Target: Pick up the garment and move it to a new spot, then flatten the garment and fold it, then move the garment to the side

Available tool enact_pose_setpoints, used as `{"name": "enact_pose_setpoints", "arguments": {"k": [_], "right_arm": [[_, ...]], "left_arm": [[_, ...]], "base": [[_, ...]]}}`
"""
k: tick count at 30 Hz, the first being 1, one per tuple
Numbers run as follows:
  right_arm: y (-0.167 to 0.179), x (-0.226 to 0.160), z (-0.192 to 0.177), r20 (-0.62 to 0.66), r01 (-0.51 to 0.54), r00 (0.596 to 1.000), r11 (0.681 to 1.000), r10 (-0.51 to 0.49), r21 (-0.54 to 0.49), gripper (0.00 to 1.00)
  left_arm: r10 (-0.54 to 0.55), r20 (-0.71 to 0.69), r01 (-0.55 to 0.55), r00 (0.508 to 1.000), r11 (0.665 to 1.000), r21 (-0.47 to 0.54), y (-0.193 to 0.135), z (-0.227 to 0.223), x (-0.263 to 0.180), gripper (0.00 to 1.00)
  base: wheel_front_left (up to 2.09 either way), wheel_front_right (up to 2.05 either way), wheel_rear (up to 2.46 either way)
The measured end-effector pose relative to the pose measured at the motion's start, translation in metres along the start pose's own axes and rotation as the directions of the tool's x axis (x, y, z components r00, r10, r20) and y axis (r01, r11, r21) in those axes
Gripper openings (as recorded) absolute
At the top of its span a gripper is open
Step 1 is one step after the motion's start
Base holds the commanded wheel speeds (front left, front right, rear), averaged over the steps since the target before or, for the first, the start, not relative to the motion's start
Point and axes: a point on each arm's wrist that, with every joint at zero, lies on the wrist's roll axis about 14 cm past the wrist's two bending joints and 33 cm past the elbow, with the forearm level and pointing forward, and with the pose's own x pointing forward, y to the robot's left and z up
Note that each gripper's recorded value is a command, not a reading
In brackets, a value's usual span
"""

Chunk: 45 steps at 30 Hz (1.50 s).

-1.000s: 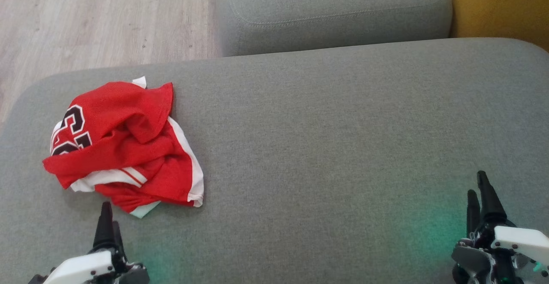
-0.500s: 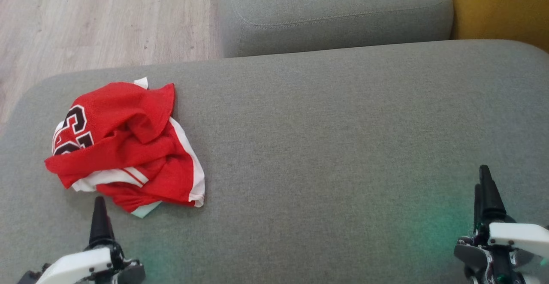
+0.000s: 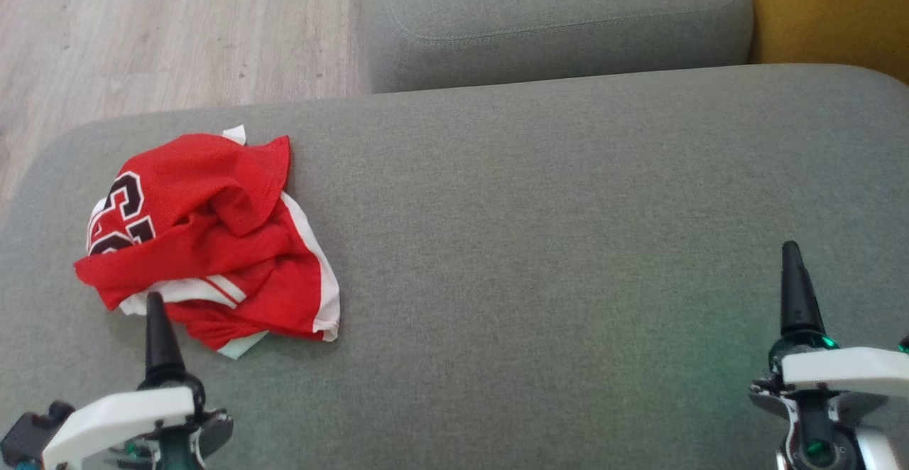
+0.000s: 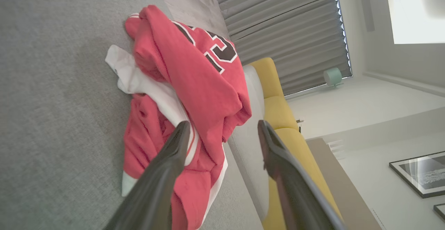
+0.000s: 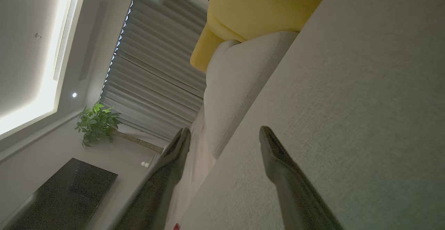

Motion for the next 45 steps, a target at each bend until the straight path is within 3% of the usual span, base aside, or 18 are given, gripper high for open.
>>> {"name": "enact_pose_setpoints", "arguments": {"k": [8,12,22,33,37,39,45], "right_arm": [[0.016,0.002,-0.006,-0.015,-0.053,0.999,0.985,0.052,-0.164,1.00],[0.022,0.002,-0.010,-0.028,-0.075,0.997,0.970,0.070,-0.231,1.00],[0.032,0.000,-0.017,-0.044,-0.115,0.993,0.914,0.106,-0.390,1.00],[0.038,-0.002,-0.029,-0.080,-0.154,0.988,0.827,0.131,-0.541,1.00],[0.040,-0.002,-0.030,-0.087,-0.167,0.986,0.775,0.144,-0.610,1.00],[0.042,-0.002,-0.030,-0.087,-0.174,0.984,0.742,0.155,-0.647,1.00],[0.049,-0.003,-0.035,-0.105,-0.200,0.978,0.672,0.179,-0.714,1.00]], "left_arm": [[-0.050,-0.020,0.053,0.999,0.983,0.177,-0.021,-0.010,0.002,1.00],[-0.077,-0.063,0.093,0.995,0.949,0.300,-0.030,-0.025,0.002,1.00],[-0.114,-0.133,0.164,0.985,0.869,0.467,-0.040,-0.052,-0.002,1.00],[-0.128,-0.220,0.242,0.967,0.732,0.637,-0.042,-0.078,-0.006,1.00],[-0.137,-0.250,0.277,0.959,0.653,0.704,-0.046,-0.088,-0.006,1.00],[-0.149,-0.262,0.298,0.954,0.591,0.750,-0.049,-0.091,-0.006,1.00],[-0.168,-0.293,0.338,0.941,0.489,0.804,-0.054,-0.103,-0.008,1.00]], "base": [[0.00,0.00,0.00],[0.00,0.00,0.00],[0.00,0.00,0.00],[0.00,0.00,0.00],[0.00,0.00,0.00],[0.00,0.00,0.00],[0.00,0.00,0.00]]}}
